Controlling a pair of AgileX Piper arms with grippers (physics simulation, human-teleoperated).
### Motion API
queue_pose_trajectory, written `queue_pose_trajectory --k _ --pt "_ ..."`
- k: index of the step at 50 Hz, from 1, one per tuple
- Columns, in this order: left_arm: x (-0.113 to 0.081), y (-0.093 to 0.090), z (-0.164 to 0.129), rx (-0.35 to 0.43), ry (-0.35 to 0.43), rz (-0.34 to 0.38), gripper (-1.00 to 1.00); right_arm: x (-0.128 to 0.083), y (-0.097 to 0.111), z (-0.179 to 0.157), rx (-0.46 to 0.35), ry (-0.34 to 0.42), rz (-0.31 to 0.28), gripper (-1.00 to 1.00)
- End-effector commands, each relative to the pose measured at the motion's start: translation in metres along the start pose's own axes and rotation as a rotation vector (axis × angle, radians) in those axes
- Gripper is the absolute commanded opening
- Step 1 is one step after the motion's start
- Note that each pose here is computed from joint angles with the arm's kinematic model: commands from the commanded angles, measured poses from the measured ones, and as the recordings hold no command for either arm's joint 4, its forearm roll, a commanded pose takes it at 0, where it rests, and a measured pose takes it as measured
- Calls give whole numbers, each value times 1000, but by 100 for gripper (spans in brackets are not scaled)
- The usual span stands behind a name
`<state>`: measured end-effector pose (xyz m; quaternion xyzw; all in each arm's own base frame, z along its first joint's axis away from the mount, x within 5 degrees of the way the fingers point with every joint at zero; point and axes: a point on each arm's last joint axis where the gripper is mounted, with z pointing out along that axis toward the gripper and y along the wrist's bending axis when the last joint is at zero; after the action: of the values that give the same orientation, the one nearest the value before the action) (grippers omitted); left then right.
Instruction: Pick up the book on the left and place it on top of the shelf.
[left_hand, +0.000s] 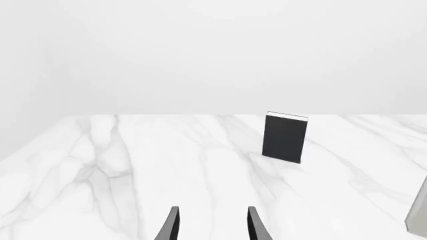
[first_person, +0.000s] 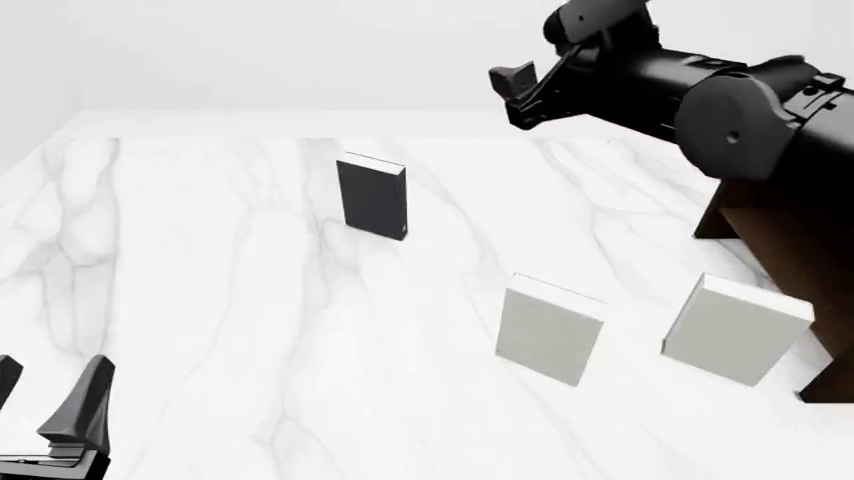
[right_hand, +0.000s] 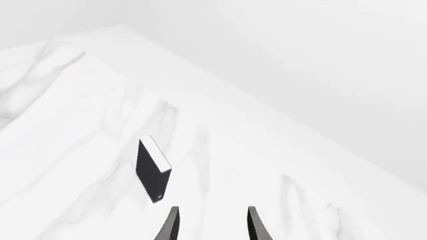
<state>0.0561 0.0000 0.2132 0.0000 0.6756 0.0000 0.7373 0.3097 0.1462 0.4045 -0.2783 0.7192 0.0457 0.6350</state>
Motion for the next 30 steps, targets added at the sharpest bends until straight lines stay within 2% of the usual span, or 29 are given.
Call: queue_pose_trajectory --k 1,30 --pt "0 0 0 0 0 0 100 9 13 28 -38 33 -5 100" --pt "0 0 0 0 0 0 100 20 38 81 -85 39 20 100"
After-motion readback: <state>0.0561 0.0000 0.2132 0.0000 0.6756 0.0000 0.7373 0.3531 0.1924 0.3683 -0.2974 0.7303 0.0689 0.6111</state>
